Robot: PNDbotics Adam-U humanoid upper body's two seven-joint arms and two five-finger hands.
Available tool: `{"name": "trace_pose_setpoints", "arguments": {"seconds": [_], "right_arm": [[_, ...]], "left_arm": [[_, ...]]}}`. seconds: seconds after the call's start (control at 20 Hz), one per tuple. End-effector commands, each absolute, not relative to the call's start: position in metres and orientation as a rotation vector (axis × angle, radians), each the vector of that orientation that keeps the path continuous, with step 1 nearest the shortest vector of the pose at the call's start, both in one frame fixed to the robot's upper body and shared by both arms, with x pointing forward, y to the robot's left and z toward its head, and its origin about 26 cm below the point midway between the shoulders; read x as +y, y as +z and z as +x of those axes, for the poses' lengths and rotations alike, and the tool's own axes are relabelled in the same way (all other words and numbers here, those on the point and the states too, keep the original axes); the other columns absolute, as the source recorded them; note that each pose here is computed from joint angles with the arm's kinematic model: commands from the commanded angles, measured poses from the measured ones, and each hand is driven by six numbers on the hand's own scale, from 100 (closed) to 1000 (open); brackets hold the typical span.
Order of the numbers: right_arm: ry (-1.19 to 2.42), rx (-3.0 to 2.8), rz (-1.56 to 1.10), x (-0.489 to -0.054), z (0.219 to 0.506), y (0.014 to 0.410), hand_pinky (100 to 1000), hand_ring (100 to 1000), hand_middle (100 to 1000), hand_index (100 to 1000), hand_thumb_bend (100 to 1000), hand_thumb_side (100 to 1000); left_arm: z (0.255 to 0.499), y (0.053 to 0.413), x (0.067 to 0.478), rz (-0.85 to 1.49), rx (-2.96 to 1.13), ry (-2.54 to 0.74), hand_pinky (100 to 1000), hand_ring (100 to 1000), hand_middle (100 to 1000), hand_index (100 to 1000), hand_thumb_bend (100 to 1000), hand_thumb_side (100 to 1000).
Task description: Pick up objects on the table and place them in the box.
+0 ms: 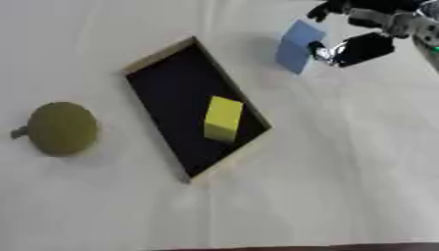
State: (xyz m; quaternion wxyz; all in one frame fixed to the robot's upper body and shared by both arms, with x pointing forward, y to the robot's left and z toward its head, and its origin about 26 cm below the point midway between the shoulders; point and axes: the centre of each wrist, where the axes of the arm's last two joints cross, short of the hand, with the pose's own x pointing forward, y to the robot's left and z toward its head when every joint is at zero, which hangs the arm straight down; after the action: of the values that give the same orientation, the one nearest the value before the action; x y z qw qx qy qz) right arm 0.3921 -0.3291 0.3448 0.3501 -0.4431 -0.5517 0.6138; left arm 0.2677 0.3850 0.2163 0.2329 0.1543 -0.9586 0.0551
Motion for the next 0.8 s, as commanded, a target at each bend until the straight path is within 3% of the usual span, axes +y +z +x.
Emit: {"name": "trace_pose_setpoints", "arguments": {"seconds": [0.05, 0.25, 0.45, 0.8], "right_arm": [[1.529, -1.440, -1.194, -0.3301, 0.3881, 0.3562, 922, 932, 827, 940, 154, 596], [1.481, -1.441, -1.216, -0.3273, 0.3870, 0.3553, 923, 933, 828, 944, 133, 596], [1.441, -1.447, -1.219, -0.3254, 0.3868, 0.3541, 922, 935, 829, 949, 100, 651], [1.430, -1.432, -1.217, -0.3203, 0.3866, 0.3510, 927, 949, 840, 956, 100, 804]], "left_arm": [[0.2640, 0.2253, 0.3861, 0.432, -2.658, 0.132, 866, 730, 616, 827, 100, 599], [0.2639, 0.2253, 0.3863, 0.430, -2.657, 0.133, 867, 730, 615, 827, 100, 599], [0.2638, 0.2251, 0.3864, 0.428, -2.657, 0.133, 868, 730, 615, 827, 100, 600], [0.2639, 0.2248, 0.3864, 0.422, -2.656, 0.135, 869, 732, 615, 826, 100, 600]]}}
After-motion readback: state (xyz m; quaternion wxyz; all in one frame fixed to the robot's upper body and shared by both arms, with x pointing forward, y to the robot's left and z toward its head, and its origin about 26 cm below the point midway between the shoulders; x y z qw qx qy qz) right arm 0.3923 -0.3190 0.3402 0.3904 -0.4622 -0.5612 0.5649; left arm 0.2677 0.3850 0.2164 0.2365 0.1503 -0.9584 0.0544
